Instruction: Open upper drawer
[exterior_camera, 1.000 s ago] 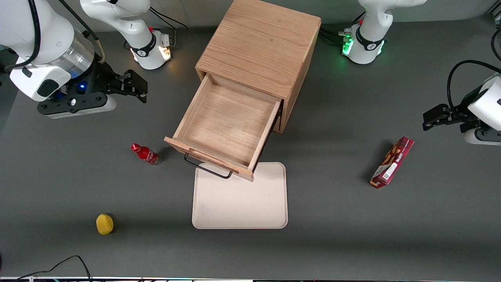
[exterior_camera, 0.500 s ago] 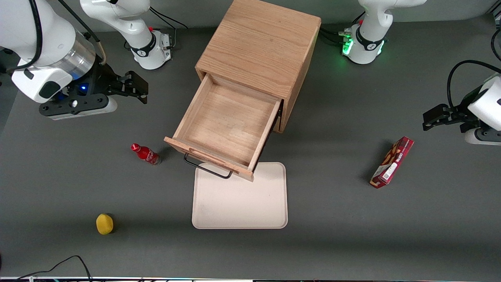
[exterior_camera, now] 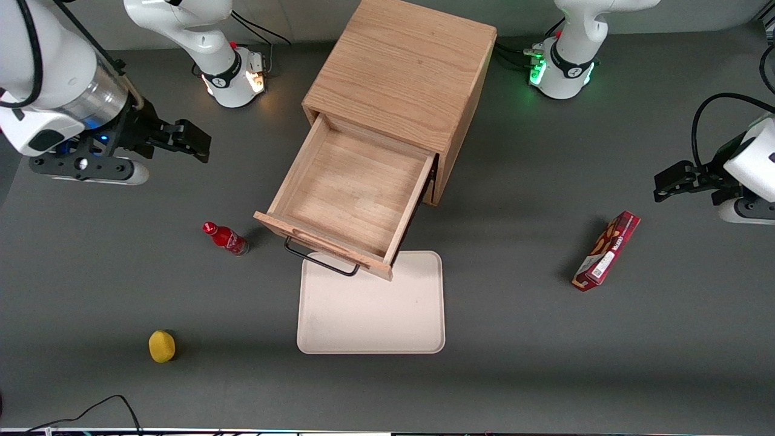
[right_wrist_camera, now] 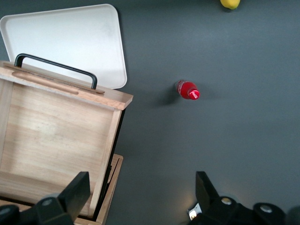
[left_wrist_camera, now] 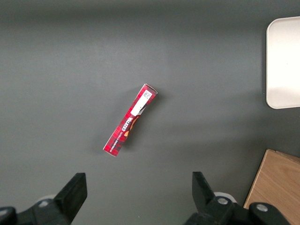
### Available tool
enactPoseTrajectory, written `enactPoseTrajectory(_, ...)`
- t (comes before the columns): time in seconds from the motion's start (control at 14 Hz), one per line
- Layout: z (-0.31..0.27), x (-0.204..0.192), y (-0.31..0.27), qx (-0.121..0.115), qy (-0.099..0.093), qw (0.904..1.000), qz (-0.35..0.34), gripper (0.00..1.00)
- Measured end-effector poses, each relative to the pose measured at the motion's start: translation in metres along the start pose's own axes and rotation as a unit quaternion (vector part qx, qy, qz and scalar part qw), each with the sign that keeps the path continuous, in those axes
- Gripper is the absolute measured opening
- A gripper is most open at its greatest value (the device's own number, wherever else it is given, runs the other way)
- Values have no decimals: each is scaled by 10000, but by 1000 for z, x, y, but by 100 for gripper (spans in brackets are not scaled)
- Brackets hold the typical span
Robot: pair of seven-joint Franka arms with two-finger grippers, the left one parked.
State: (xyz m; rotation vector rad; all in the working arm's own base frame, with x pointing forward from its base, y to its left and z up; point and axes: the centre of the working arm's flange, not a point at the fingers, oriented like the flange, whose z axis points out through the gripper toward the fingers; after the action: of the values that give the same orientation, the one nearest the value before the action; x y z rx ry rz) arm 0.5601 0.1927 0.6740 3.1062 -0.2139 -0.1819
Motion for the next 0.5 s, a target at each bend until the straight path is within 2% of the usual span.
enactPoseTrajectory(0.29,1,7,10,-1,26,10000,-1,100)
enactPoseTrajectory(0.5,6,34,58,-43,103,9999,-17,100)
